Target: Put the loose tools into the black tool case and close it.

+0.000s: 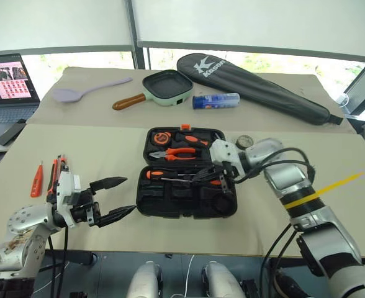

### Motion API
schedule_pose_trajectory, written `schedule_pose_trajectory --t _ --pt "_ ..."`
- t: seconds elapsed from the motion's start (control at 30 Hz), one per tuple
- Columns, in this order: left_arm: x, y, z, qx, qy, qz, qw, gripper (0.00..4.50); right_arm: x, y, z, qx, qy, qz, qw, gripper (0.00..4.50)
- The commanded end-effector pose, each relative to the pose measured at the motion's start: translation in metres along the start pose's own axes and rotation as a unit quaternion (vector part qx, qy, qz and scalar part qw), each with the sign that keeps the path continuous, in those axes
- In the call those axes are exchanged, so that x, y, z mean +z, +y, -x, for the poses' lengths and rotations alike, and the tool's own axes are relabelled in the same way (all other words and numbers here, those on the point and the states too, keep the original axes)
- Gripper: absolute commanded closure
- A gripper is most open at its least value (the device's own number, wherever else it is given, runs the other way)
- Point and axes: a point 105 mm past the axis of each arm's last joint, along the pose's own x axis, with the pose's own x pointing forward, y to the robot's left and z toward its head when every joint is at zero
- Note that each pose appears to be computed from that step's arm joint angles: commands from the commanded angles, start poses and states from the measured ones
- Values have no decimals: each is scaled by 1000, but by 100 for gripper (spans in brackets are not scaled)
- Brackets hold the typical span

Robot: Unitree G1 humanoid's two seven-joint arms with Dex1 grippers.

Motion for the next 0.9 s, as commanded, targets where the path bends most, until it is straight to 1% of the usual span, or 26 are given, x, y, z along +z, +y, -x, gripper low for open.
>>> schedule_pose_trajectory --t 0.03,0.2,0.47,0.57,0.67,0.73,0.8,0.83,0.87,0.9 --pt "6 -3 0 -2 -1 -14 1000 0 -7 -2 -3 1 15 10 1000 444" --pt "6 -4 0 1 2 -14 1000 0 -20 -7 -7 -7 36 -6 999 444" --pt "5 -6 3 15 4 -11 1000 0 -21 -6 -22 7 41 -34 999 444" --pt "4 -8 8 25 9 -11 1000 0 -6 -1 -15 27 9 -38 999 444" --pt "2 -7 18 51 13 -12 999 0 11 -8 2 -8 -51 -18 999 444" --pt "2 -6 31 89 13 -11 996 0 19 -6 24 -26 -99 -4 995 444" --pt "0 -7 47 128 12 0 992 0 24 2 48 -39 -142 -15 989 390" --pt "-1 -7 57 162 7 13 987 0 22 8 59 -52 -158 -19 986 370" --pt "-1 -8 64 184 4 22 983 0 21 13 67 -61 -167 -21 984 335" --pt "-3 -8 73 217 5 23 976 0 18 16 75 -89 -178 -16 980 300"
